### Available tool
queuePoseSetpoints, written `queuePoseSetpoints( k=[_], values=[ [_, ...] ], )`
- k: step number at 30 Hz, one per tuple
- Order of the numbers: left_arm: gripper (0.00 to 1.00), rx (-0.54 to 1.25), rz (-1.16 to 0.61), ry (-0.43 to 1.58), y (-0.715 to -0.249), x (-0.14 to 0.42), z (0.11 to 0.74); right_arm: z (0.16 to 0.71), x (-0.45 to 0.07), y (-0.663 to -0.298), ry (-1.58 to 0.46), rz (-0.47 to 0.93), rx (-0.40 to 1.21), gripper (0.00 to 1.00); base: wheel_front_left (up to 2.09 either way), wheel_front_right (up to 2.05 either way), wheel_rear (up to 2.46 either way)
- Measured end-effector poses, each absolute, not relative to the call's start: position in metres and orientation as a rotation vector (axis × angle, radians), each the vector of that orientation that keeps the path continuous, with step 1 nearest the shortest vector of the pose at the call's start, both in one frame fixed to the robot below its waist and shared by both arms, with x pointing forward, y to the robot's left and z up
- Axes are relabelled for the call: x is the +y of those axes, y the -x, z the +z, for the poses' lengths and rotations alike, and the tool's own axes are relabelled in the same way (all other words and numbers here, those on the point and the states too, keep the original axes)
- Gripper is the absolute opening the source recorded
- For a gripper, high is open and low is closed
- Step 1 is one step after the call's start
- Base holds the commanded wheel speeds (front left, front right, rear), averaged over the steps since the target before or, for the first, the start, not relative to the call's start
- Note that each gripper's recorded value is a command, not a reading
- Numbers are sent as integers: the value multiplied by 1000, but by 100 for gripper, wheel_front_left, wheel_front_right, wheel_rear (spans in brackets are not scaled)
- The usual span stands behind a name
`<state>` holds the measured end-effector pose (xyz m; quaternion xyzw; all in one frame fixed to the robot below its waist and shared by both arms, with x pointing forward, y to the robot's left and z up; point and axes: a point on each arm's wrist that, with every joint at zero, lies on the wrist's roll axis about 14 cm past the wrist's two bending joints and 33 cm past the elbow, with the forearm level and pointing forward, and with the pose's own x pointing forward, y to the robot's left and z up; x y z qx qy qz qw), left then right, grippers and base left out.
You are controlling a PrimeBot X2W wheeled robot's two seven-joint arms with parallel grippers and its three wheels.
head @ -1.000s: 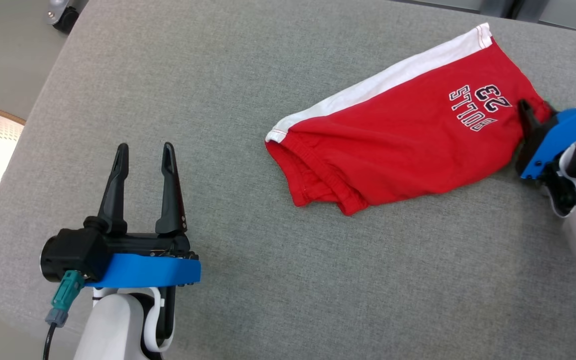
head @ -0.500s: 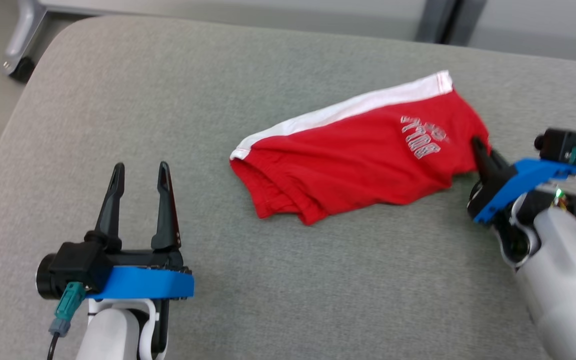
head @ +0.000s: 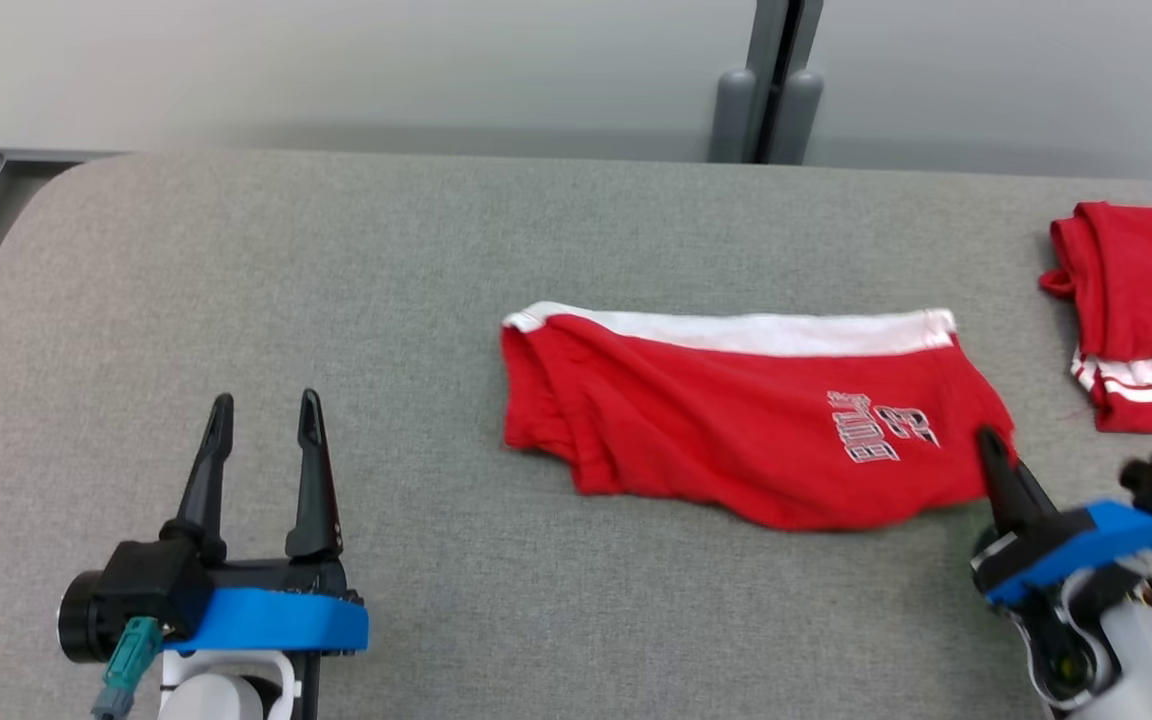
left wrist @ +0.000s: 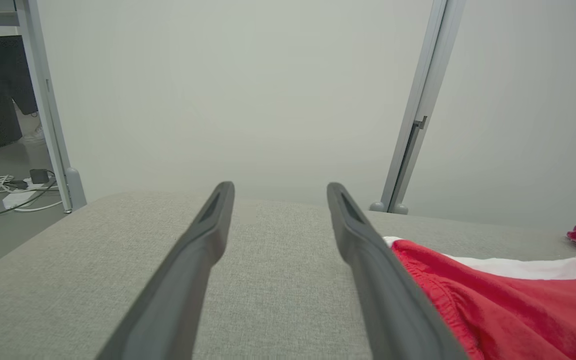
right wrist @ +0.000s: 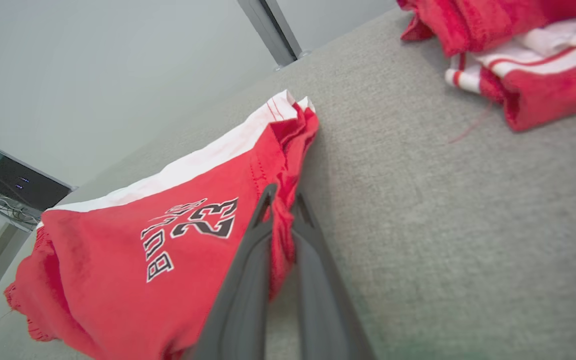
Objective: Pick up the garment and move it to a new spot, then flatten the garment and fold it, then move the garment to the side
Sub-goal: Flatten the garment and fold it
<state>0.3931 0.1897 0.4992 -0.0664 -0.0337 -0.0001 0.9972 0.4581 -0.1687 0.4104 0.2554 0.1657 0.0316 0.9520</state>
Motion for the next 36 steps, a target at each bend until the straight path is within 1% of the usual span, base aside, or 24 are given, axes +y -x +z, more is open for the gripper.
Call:
queuePoseSetpoints(
  k=[8,12,16,22,27,31,34,35,36],
  values=[
    [100,-67,-22,131,-383,183,500,396,-229,-413,-541,-110,335,0,0,0,0],
    [100,-64,-27,130,-381,182,499,394,-237,-407,-545,-143,339,0,0,0,0],
    [100,-59,-29,131,-380,182,498,399,-230,-413,-558,-134,325,0,0,0,0],
    [100,-53,-29,133,-376,182,496,438,-198,-447,-592,-43,224,0,0,0,0],
    [100,-55,-21,135,-373,184,497,478,-150,-475,-600,88,152,0,0,0,0],
    [100,-63,-7,137,-371,189,500,495,-106,-486,-590,204,148,0,0,0,0],
    [100,-64,8,141,-368,192,501,502,-72,-488,-563,296,161,0,0,0,0],
    [100,-64,19,139,-365,196,501,502,-53,-486,-550,346,175,0,0,0,0],
    [100,-64,19,139,-365,196,501,502,-53,-486,-550,346,175,0,0,0,0]
  ],
)
